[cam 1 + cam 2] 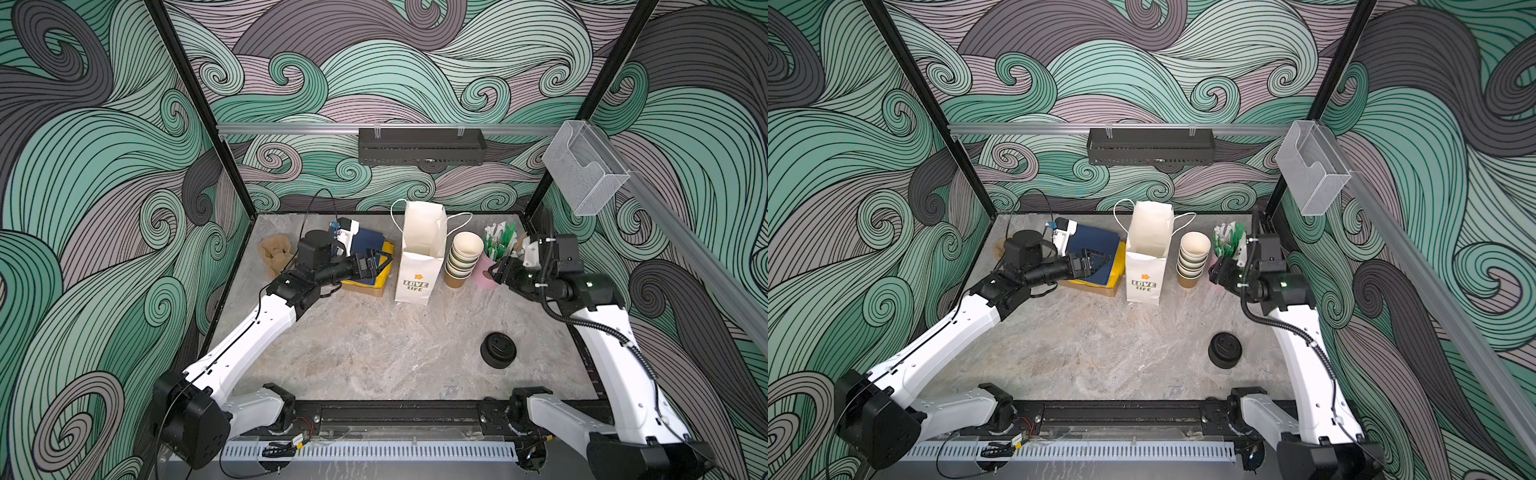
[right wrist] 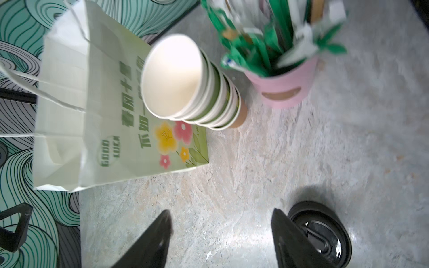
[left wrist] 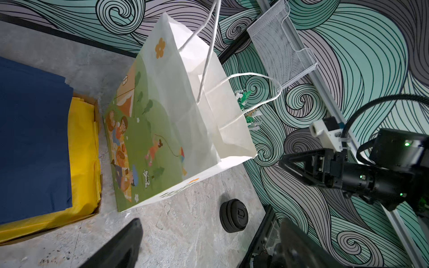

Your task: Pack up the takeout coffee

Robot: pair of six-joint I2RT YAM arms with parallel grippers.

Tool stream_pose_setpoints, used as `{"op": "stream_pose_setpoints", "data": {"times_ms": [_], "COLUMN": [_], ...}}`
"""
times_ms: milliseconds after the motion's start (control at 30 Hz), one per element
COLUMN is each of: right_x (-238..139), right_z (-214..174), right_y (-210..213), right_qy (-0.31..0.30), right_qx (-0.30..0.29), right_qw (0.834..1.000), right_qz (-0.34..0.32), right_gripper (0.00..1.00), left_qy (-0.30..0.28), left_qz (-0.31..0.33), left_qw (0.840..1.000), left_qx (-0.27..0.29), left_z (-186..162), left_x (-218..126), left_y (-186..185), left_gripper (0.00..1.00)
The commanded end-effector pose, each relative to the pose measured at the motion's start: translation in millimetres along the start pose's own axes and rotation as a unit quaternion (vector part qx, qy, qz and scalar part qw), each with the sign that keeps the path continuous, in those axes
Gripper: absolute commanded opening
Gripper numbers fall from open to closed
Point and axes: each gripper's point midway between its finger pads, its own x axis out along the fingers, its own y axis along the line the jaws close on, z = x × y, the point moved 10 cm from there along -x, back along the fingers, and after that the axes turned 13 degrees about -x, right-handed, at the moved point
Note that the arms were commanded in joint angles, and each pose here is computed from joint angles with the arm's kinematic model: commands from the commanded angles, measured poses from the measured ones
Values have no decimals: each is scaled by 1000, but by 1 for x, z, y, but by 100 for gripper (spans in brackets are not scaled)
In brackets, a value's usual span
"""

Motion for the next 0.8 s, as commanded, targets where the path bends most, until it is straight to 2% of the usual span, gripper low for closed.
{"op": "stream_pose_setpoints", "data": {"times_ms": [0, 133, 300, 433, 633, 767], "right_x": [3, 18, 49, 69, 85, 94], "right_z": [23, 51, 67, 74, 81, 83], "right_y": [7, 15, 21, 28, 24, 23], "right_qy": [-13, -13, 13, 31, 38, 46], "right_qx": [-34, -48, -57, -79, -106, -112], "right_qw": [999, 997, 996, 993, 984, 982], "right_qz": [-32, -53, -61, -76, -135, -143], "right_gripper": [60, 49, 39, 35, 34, 32], "left_qy": [-14, -22, -35, -50, -52, -53], "left_qz": [-10, 4, 33, 38, 47, 51], "left_qw": [1000, 1000, 999, 998, 998, 997], "left_qx": [4, 1, -2, -6, -4, -7], "left_z": [5, 3, -2, -6, -9, -10], "left_x": [1, 1, -3, -6, -7, -6], "left_y": [-9, -3, 6, 12, 17, 19], "left_gripper": [94, 94, 94, 94, 94, 95]}}
